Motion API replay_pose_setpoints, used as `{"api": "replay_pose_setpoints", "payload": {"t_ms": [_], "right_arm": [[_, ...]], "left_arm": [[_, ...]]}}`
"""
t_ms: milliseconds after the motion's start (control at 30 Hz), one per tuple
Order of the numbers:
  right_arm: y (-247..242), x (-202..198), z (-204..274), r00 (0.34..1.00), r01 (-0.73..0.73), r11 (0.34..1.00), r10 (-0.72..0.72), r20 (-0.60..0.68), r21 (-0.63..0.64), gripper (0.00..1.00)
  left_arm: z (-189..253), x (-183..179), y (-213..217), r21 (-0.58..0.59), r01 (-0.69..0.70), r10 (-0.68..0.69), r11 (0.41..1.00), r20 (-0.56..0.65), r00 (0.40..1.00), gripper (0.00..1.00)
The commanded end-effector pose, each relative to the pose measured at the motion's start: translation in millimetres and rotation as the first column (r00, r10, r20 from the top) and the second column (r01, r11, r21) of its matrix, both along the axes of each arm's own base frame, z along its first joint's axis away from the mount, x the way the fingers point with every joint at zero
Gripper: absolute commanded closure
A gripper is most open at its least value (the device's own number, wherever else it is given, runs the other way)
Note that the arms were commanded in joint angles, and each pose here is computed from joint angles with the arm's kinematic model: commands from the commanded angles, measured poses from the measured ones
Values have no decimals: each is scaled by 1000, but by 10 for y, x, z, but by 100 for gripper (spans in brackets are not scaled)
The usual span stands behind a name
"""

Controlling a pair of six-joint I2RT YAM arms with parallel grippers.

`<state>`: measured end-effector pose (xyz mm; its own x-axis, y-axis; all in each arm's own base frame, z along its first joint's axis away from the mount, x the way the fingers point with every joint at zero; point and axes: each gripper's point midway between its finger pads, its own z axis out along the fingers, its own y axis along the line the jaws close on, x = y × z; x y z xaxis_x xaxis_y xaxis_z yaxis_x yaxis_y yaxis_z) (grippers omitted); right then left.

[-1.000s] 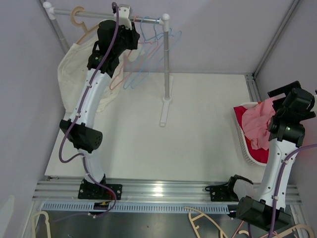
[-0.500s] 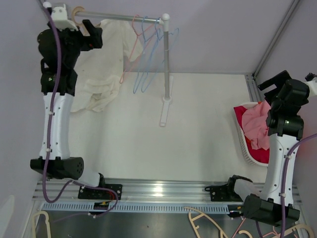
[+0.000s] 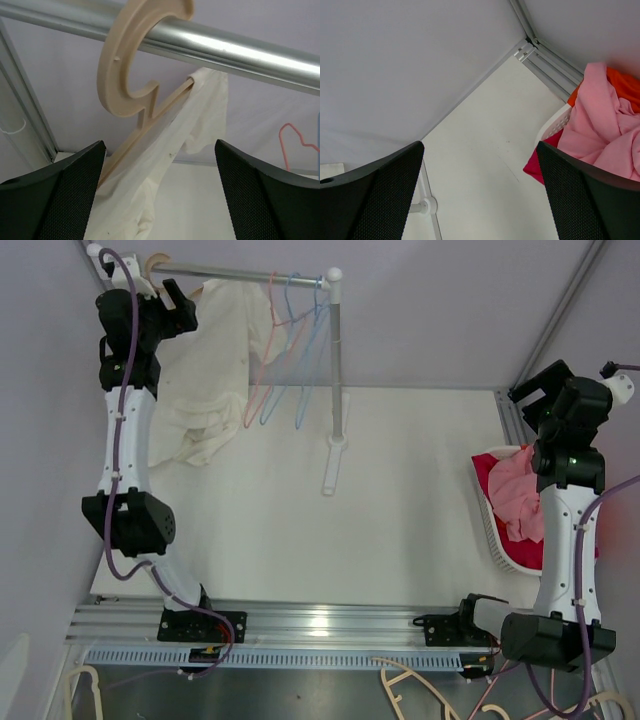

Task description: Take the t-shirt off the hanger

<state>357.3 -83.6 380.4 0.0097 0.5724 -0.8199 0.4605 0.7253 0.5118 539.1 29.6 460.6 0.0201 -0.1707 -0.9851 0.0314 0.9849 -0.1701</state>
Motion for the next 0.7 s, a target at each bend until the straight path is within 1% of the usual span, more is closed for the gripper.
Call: {"api": "replay_pose_setpoints", "payload": {"t_ms": [0,100,167,200,233,300,333,367,400,433,467,500,533,667], "right_arm": [[7,93,243,997,3,1000,-1,83,-25,1],[29,148,188,997,-1,1000,3,79,-22,1],[35,162,167,997,5,1000,-3,76,-24,0],[31,157,185,996,9,1000,-7,85,-27,1],[31,165,177,996,15,999,-13,84,-29,1],[33,171,186,996,17,999,-14,87,-32,1],[32,170,179,996,21,999,-18,85,-33,1],[45,177,182,996,18,999,-15,87,-35,1],[57,181,179,996,15,999,-12,88,-33,1],[62,183,165,996,13,999,-10,84,-34,1],[61,178,153,997,16,999,-13,81,-35,0],[58,178,157,996,19,999,-16,83,-36,1],[62,176,148,997,19,999,-16,82,-35,1],[96,167,149,996,10,999,-8,84,-33,1]], "left_arm": [[370,37,122,25,-50,47,998,95,994,6],[395,113,218,11,-78,75,997,128,989,6],[399,196,216,1,-65,64,998,150,987,7],[385,232,216,2,-62,61,998,151,987,9],[317,305,202,6,-52,51,999,142,989,20],[340,353,189,1,-42,41,999,153,987,33],[275,422,206,-3,-43,43,999,142,989,46],[301,439,196,-5,-39,39,999,148,988,52],[231,472,210,-11,-42,43,999,125,991,61],[276,479,213,-14,-43,44,999,130,991,80],[163,558,206,-17,-37,38,999,105,994,92],[238,549,184,-14,-21,23,1000,120,993,99],[183,568,170,-16,-12,14,1000,106,994,99],[237,527,109,-28,18,-14,999,114,993,99]]}}
